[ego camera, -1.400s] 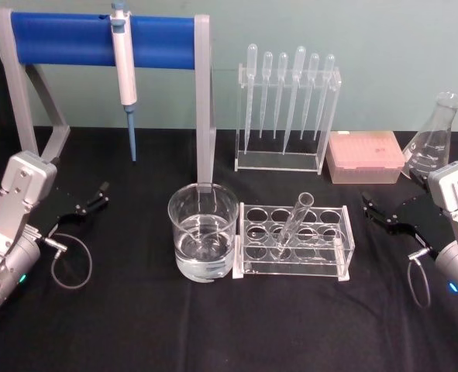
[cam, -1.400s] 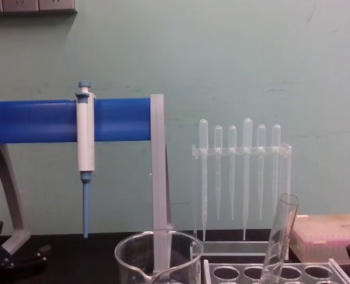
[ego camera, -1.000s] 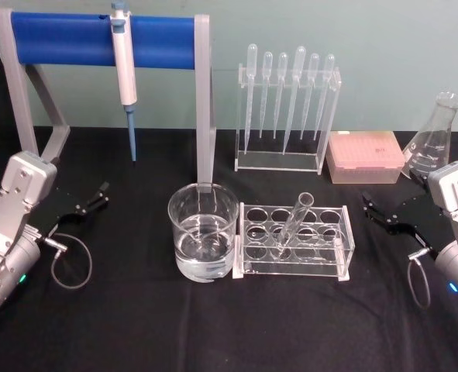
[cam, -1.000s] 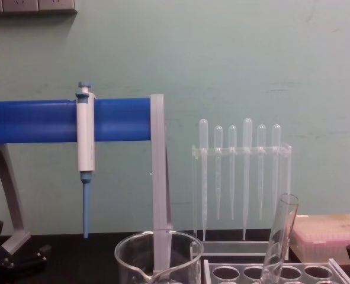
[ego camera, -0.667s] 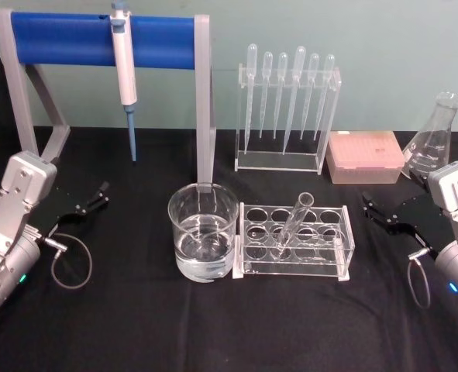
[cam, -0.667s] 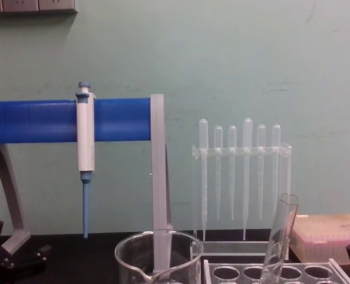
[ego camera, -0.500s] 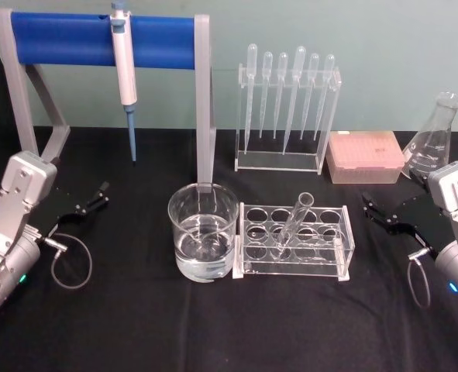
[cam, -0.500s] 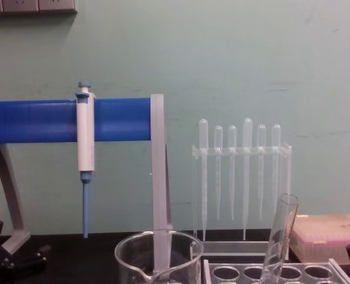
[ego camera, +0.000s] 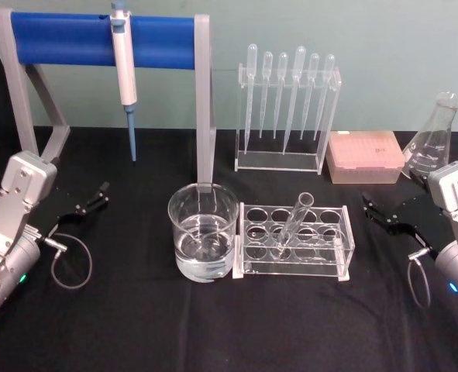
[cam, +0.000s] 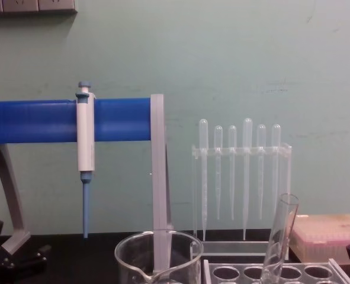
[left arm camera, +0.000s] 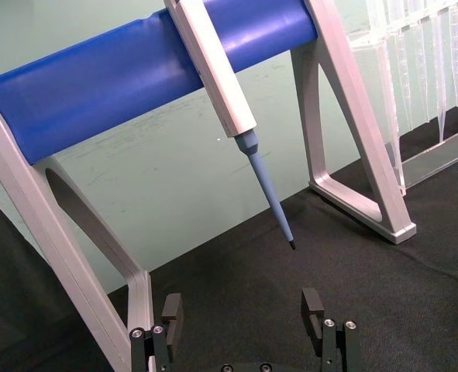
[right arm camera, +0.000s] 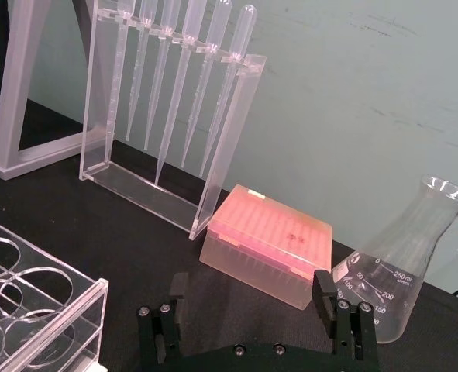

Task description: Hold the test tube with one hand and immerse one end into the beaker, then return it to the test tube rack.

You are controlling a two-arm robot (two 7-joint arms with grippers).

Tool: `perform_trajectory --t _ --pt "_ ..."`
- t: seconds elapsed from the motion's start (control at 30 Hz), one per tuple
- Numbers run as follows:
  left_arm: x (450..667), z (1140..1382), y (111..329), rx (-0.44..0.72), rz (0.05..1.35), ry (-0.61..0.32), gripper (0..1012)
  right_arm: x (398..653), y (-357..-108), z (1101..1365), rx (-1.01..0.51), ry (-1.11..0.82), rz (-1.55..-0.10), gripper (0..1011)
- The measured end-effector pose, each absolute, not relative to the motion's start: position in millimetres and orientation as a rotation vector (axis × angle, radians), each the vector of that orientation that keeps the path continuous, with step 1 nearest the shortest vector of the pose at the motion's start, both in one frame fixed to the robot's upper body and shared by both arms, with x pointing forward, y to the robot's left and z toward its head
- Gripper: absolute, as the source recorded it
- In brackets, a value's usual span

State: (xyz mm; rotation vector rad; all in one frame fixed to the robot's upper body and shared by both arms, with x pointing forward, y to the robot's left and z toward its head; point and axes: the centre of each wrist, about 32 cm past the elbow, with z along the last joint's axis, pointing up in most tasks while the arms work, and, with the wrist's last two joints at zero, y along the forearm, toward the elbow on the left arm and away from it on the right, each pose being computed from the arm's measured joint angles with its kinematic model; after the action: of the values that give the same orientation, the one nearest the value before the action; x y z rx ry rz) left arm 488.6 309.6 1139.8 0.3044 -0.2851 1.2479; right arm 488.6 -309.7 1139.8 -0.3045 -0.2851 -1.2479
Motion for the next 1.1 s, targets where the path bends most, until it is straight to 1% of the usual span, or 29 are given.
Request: perform_trajectory --t 0.1,0.23,0.5,0.63,0.67,0.73,0.83,0.93,0.97,1.1 --pt "488.6 1139.8 309.6 0.304 1.248 -0.285 1000 488.1 -309.9 1141.2 -0.300 -0.287 -1.248 1002" --pt "488.6 1139.8 309.7 0.304 1.248 -0.285 1000 484.6 -313.1 1150.5 -0.273 -0.291 -1.245 1000" --pt "488.6 1139.8 309.7 0.304 1.248 -0.285 1000 472.6 -328.4 1181.8 -0.202 -0.272 -1.209 1002" --pt "488.6 1139.8 309.7 0.304 1.248 -0.285 1000 463.4 -340.9 1195.3 -0.178 -0.233 -1.154 1000" --pt "488.6 1139.8 309.7 0.305 1.248 -0.285 1000 458.9 -346.7 1199.9 -0.167 -0.209 -1.115 1002" --pt "488.6 1139.8 309.6 0.304 1.248 -0.285 1000 455.0 -351.9 1203.1 -0.164 -0.190 -1.080 1000" --pt "488.6 1139.8 309.7 0.304 1.248 -0.285 1000 444.9 -365.2 1208.6 -0.159 -0.132 -0.959 1002" --pt "488.6 1139.7 309.7 0.305 1.248 -0.285 1000 439.7 -372.6 1210.5 -0.162 -0.100 -0.869 1002" --pt "488.6 1139.8 309.7 0.304 1.248 -0.285 1000 437.2 -376.2 1210.7 -0.163 -0.084 -0.813 1002" --pt "488.6 1139.8 309.7 0.304 1.248 -0.285 1000 433.8 -381.3 1211.3 -0.166 -0.065 -0.686 1000"
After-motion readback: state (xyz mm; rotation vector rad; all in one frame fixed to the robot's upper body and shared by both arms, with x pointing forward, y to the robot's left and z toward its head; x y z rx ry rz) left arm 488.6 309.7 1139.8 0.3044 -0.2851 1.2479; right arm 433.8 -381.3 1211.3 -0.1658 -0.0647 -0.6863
